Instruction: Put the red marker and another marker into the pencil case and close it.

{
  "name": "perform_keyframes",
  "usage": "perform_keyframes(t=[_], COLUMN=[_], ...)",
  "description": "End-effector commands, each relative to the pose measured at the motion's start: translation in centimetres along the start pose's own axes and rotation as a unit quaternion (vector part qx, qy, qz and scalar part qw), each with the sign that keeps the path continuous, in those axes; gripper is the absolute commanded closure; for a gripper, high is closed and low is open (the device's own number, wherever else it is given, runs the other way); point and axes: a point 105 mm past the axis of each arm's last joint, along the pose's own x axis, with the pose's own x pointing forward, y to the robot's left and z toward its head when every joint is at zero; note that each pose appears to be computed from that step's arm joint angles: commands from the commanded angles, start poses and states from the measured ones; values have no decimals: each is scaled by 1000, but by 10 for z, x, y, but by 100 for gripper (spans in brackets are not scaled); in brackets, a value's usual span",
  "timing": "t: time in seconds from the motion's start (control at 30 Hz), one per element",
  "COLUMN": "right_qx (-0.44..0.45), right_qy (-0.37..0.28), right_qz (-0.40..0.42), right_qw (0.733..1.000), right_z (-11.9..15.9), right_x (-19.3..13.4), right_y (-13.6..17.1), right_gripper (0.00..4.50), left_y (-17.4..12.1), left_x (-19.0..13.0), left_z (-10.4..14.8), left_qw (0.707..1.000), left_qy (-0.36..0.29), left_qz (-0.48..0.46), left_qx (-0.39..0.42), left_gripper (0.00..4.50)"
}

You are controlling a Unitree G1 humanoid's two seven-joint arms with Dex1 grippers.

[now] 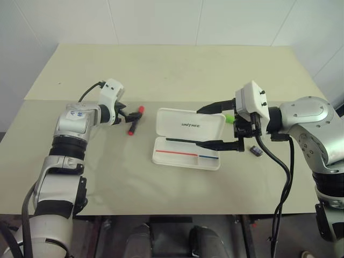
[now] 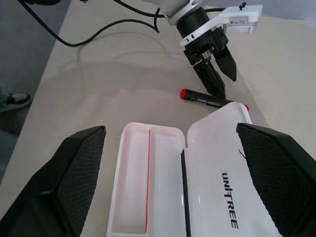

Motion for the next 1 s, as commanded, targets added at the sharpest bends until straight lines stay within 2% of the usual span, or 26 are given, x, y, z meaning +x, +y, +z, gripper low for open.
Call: perform_keyframes(t=[0.03,0.3,0.4,0.5,0.87,1.0], right_qx=[-24,-25,-26,-25,-24,-18], right_qy=[-6,-1,0,1,5,11], right_qz=[-4,-4,-5,-6,-8,-2], right_qw=[1000,1000,1000,1000,1000,1000], right_z=[10,10,10,10,10,9], right_x=[1,3,4,4,4,0], right_y=[3,4,6,7,5,5], right_gripper=[0,0,0,0,0,0], left_y=[0,-6,-3,-2,5,20], left_x=[8,33,37,38,27,1], left_z=[3,-32,-39,-39,-27,-13], left_qw=[999,995,994,994,996,997], left_qy=[14,83,87,83,57,34], left_qz=[16,36,55,64,57,58], left_qx=[31,39,32,30,29,48], left_gripper=[4,4,4,59,390,390])
